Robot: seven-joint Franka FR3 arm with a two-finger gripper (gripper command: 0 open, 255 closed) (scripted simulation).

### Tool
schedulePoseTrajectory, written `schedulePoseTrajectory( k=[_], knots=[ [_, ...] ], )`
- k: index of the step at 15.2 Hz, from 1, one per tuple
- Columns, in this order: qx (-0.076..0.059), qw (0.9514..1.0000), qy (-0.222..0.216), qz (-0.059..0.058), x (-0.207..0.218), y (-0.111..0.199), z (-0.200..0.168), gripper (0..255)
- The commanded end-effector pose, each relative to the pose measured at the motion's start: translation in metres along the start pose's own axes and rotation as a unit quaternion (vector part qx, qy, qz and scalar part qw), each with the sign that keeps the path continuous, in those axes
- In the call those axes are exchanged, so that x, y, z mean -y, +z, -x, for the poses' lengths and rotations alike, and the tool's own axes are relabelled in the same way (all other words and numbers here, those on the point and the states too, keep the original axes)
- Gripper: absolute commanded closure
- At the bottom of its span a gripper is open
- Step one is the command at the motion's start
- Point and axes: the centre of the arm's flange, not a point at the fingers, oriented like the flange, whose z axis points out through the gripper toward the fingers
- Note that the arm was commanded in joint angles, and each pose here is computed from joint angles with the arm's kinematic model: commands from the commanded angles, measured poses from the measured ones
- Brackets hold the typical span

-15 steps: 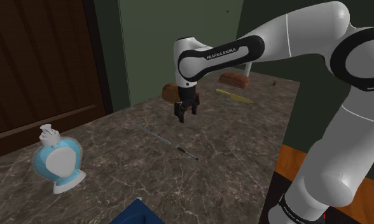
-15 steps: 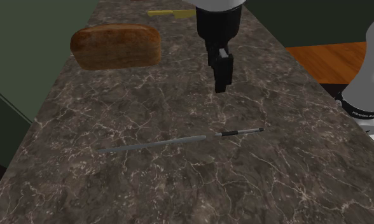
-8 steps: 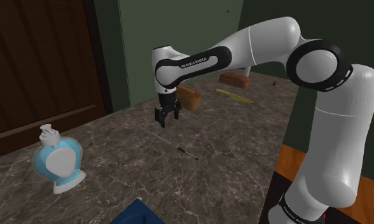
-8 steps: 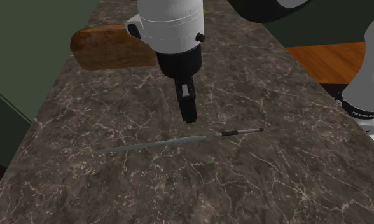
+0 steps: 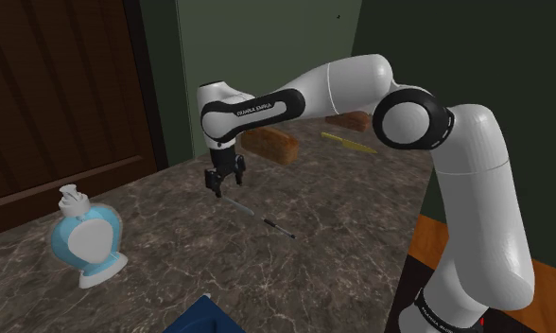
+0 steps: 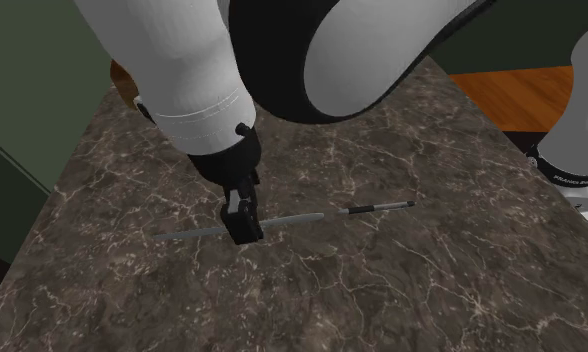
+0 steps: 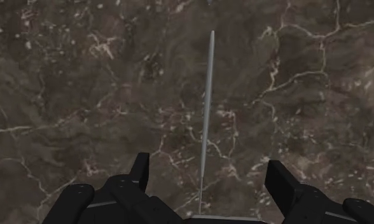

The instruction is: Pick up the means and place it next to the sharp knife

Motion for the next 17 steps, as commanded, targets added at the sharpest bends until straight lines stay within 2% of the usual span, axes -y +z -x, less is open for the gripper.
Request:
schedulePoseTrajectory(
  k=[1, 6, 13, 14, 17],
  knots=[
    [0.000, 1.0000, 0.000, 0.000, 0.001, 0.010, -0.002, 0],
    [0.000, 1.0000, 0.000, 0.000, 0.001, 0.034, -0.002, 0],
    [0.000, 1.0000, 0.000, 0.000, 0.001, 0.034, -0.002, 0],
    [0.000, 1.0000, 0.000, 0.000, 0.001, 0.034, -0.002, 255],
    [0.000, 1.0000, 0.000, 0.000, 0.001, 0.034, -0.002, 255]
  ],
)
